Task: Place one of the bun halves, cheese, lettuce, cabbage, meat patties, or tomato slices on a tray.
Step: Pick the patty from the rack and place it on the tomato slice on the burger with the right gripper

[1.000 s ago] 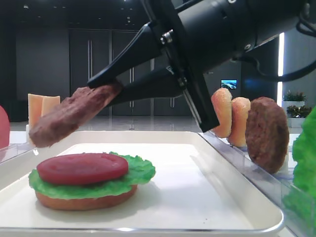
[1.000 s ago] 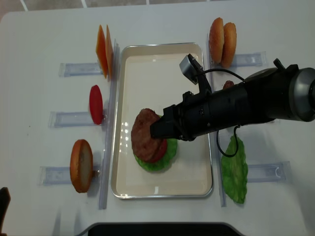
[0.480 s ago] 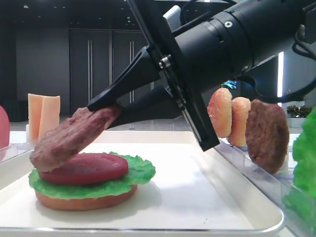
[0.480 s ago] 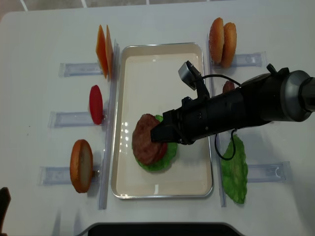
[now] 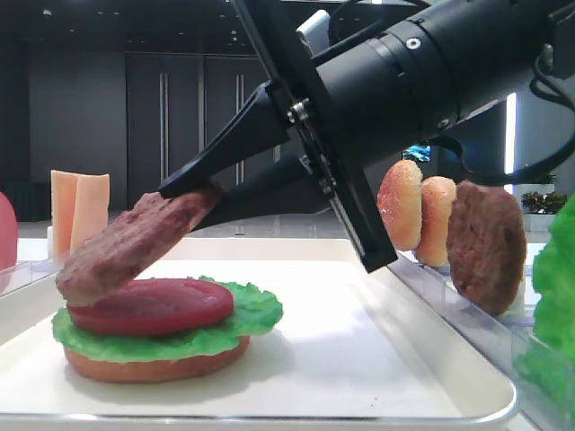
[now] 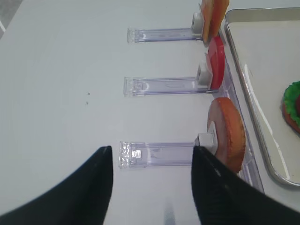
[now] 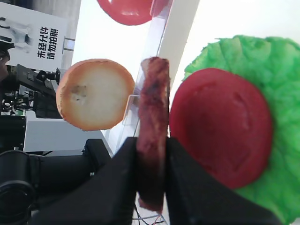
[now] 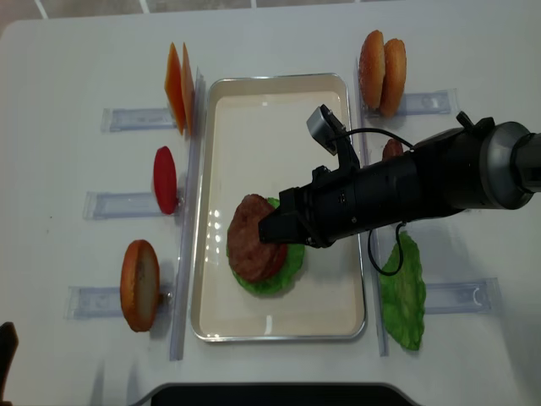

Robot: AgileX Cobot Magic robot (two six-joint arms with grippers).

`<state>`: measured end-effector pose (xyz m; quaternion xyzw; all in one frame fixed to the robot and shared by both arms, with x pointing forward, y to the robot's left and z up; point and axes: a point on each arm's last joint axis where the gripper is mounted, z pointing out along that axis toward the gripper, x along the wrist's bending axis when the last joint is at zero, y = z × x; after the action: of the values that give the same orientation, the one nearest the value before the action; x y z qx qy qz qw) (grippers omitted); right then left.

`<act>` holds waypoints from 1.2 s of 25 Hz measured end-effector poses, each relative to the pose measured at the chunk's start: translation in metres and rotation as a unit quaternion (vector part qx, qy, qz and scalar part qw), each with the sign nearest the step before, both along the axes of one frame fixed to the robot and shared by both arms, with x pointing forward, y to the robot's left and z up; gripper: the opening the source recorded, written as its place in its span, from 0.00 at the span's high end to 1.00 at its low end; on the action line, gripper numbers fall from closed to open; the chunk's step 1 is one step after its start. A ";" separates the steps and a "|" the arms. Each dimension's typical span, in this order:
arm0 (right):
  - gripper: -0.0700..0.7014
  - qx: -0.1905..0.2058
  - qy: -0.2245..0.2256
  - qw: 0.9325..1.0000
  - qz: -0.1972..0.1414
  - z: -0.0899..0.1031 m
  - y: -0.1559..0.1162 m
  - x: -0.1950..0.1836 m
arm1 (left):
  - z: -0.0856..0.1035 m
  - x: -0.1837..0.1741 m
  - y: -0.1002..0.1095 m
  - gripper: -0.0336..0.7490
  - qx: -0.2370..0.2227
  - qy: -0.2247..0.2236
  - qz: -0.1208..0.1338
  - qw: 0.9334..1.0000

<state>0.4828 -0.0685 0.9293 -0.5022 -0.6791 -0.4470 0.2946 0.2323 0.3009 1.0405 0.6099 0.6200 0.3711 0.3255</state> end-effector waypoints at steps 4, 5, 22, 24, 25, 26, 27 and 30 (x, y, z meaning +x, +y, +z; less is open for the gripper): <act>0.70 -0.001 -0.003 1.000 0.001 0.000 0.000 0.000 | 0.000 0.000 0.000 0.44 0.000 0.000 0.000 1.000; 0.66 -0.001 -0.003 1.000 0.001 0.000 0.000 0.000 | 0.000 0.000 0.000 0.44 0.000 0.000 0.000 1.000; 0.36 -0.016 -0.031 0.999 0.001 0.012 -0.003 -0.001 | 0.000 0.000 0.000 0.44 0.000 0.000 0.000 1.000; 0.36 -0.037 -0.042 0.998 0.000 0.015 -0.006 -0.001 | 0.000 0.000 0.000 0.44 0.000 0.000 0.000 1.000; 0.36 -0.046 -0.048 0.998 -0.003 0.017 -0.007 -0.001 | 0.000 0.000 0.000 0.44 0.000 0.000 0.000 1.000; 0.36 -0.055 -0.053 0.997 -0.005 0.018 -0.009 -0.001 | 0.000 0.000 0.000 0.44 0.000 0.000 0.000 1.000; 0.36 -0.062 -0.059 0.996 -0.007 0.020 -0.010 -0.002 | 0.000 0.000 0.000 0.44 0.000 0.000 0.000 1.000; 0.36 -0.085 -0.079 0.993 -0.012 0.024 -0.014 -0.001 | 0.000 0.000 0.000 0.44 0.000 0.000 0.000 1.000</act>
<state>0.4821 -0.0822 0.9528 -0.4966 -0.7297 -0.4296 0.1908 0.2323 0.3009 1.0405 0.6099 0.6200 0.3711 0.3255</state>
